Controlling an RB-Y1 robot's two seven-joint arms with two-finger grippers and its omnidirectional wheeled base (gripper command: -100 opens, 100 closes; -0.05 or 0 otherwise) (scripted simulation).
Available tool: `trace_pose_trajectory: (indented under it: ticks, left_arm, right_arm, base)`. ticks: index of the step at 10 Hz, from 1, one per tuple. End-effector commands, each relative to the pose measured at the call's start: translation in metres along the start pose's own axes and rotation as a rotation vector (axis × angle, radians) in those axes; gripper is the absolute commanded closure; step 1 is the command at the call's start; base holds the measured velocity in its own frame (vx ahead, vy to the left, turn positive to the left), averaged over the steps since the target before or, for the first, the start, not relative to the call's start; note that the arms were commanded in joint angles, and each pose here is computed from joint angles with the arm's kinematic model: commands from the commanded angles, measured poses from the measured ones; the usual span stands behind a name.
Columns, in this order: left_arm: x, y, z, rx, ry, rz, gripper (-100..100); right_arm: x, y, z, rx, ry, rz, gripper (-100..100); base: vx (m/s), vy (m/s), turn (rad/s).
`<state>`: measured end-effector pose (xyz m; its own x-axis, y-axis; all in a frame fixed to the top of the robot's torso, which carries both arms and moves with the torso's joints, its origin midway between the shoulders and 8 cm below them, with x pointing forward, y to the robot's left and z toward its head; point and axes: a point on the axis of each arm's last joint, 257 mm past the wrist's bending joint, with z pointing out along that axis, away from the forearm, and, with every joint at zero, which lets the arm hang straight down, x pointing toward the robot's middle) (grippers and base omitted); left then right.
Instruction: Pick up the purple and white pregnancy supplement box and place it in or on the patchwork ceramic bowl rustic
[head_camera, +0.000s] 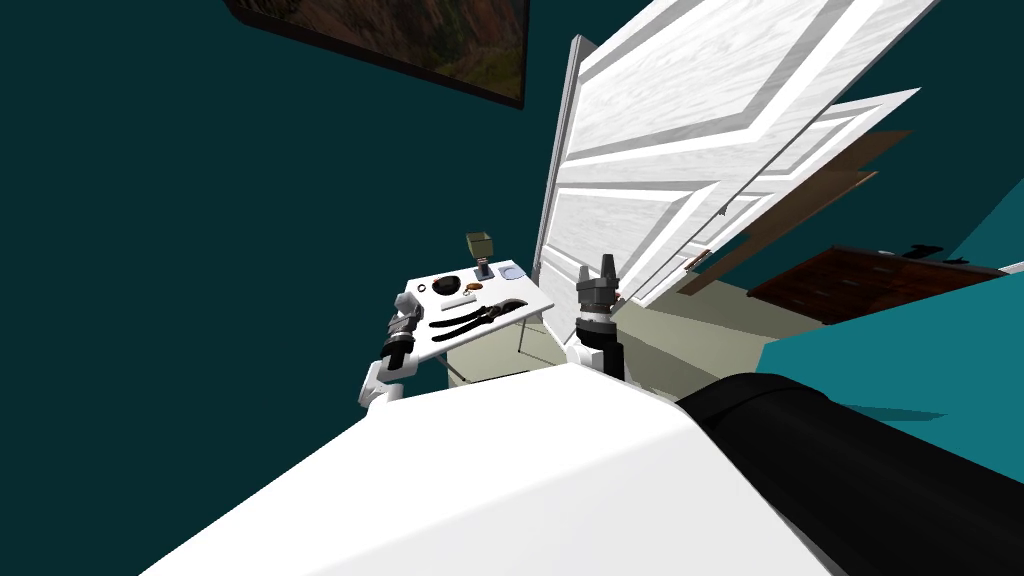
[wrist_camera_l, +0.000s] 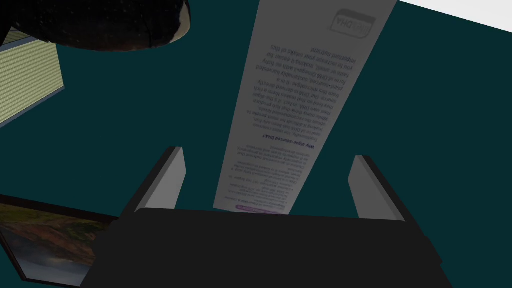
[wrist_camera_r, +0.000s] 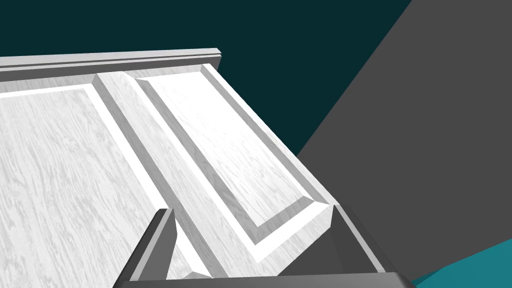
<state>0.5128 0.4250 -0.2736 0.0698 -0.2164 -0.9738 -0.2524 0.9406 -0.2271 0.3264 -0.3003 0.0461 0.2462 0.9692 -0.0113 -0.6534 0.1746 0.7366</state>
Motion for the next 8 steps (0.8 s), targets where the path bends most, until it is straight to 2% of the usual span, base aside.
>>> trace_pose_trajectory:
  ticks: [1, 2, 3, 4, 8]
  left_arm:
    - [0.0, 0.0, 0.0, 0.0, 0.0, 0.0, -100]
    - [0.0012, 0.0003, -0.0002, -0.003, 0.003, 0.003, 0]
    - [0.0011, 0.0003, -0.0001, -0.002, 0.003, 0.003, -100]
    - [0.0011, 0.0003, -0.0001, -0.002, 0.003, 0.003, 100]
    - [0.0013, 0.0006, -0.0003, -0.003, 0.003, 0.004, 100]
  right_arm:
    - [0.0, 0.0, 0.0, 0.0, 0.0, 0.0, 0]
    - [0.0, 0.0, 0.0, 0.0, 0.0, 0.0, 0]
    - [0.0, 0.0, 0.0, 0.0, 0.0, 0.0, 0]
    - [0.0, 0.0, 0.0, 0.0, 0.0, 0.0, 0]
    - [0.0, 0.0, 0.0, 0.0, 0.0, 0.0, 0]
  base:
    - [0.014, 0.01, -0.008]
    - [0.0, 0.0, 0.0]
    - [0.0, 0.0, 0.0]
    - [0.0, 0.0, 0.0]
    - [0.0, 0.0, 0.0]
